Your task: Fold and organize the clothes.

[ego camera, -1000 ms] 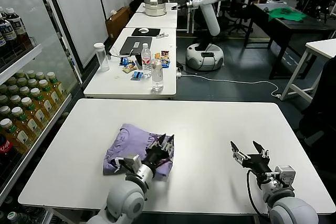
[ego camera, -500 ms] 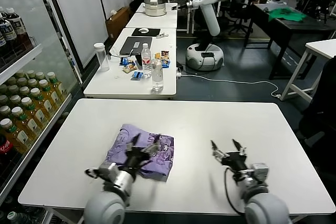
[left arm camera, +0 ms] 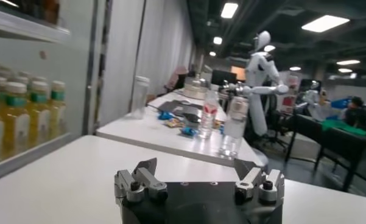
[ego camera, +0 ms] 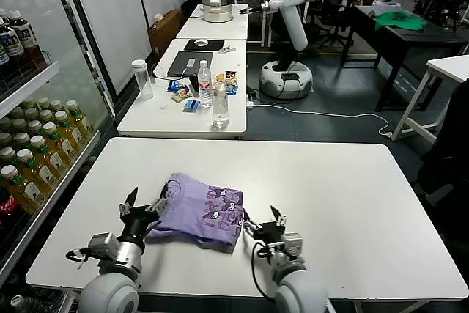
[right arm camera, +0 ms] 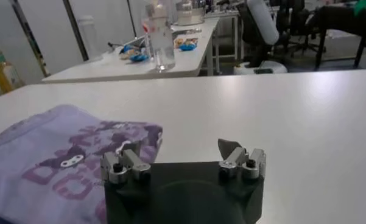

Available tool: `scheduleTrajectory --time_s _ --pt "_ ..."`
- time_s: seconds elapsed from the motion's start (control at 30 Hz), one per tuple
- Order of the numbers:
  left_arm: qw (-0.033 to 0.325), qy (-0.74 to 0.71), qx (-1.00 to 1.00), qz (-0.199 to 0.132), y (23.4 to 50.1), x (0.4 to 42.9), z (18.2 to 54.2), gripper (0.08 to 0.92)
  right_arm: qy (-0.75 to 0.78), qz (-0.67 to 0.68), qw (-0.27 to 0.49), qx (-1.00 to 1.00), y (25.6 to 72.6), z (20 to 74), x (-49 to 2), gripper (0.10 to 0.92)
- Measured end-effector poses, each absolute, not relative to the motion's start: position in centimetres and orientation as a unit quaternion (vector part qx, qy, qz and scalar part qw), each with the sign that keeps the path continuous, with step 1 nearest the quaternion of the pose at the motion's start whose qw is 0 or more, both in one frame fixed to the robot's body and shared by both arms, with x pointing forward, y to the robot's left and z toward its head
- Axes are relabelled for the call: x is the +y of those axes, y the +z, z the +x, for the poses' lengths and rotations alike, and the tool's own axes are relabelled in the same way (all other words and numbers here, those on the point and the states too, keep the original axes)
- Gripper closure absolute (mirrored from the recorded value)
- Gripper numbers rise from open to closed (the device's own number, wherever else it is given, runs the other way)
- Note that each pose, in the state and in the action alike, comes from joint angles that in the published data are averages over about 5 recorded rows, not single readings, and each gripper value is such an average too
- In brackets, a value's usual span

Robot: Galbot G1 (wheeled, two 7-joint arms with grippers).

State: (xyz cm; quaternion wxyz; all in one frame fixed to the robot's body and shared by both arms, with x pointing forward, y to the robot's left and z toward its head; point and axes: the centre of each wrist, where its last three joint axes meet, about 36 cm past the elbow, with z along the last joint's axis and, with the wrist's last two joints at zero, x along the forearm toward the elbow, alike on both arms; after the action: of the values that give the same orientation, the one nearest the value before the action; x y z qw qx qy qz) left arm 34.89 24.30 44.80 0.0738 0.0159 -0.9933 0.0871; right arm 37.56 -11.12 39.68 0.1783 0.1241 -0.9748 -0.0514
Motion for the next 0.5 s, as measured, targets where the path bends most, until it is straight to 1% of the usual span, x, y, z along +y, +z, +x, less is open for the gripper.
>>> scheduleTrajectory --time_s 0.17,0.37,0.43,0.5 --pt "0.07 0.083 -0.994 0.033 44.6 25.1 34.7 0.177 -0.056 0.132 0.191 -0.971 38.4 38.1 -8.6 0.2" --pt "0.066 0.08 -0.994 0.044 44.6 25.7 34.6 0.177 -0.06 0.145 0.201 -0.967 37.5 38.4 -6.2 0.205" --pt "0.064 0.079 -0.994 0.046 44.7 25.8 34.6 0.177 -0.061 0.146 0.203 -0.966 37.4 38.4 -5.8 0.234" --pt "0.062 0.079 -0.994 0.048 44.8 25.9 34.6 0.177 -0.061 0.147 0.204 -0.966 37.3 38.5 -5.6 0.289"
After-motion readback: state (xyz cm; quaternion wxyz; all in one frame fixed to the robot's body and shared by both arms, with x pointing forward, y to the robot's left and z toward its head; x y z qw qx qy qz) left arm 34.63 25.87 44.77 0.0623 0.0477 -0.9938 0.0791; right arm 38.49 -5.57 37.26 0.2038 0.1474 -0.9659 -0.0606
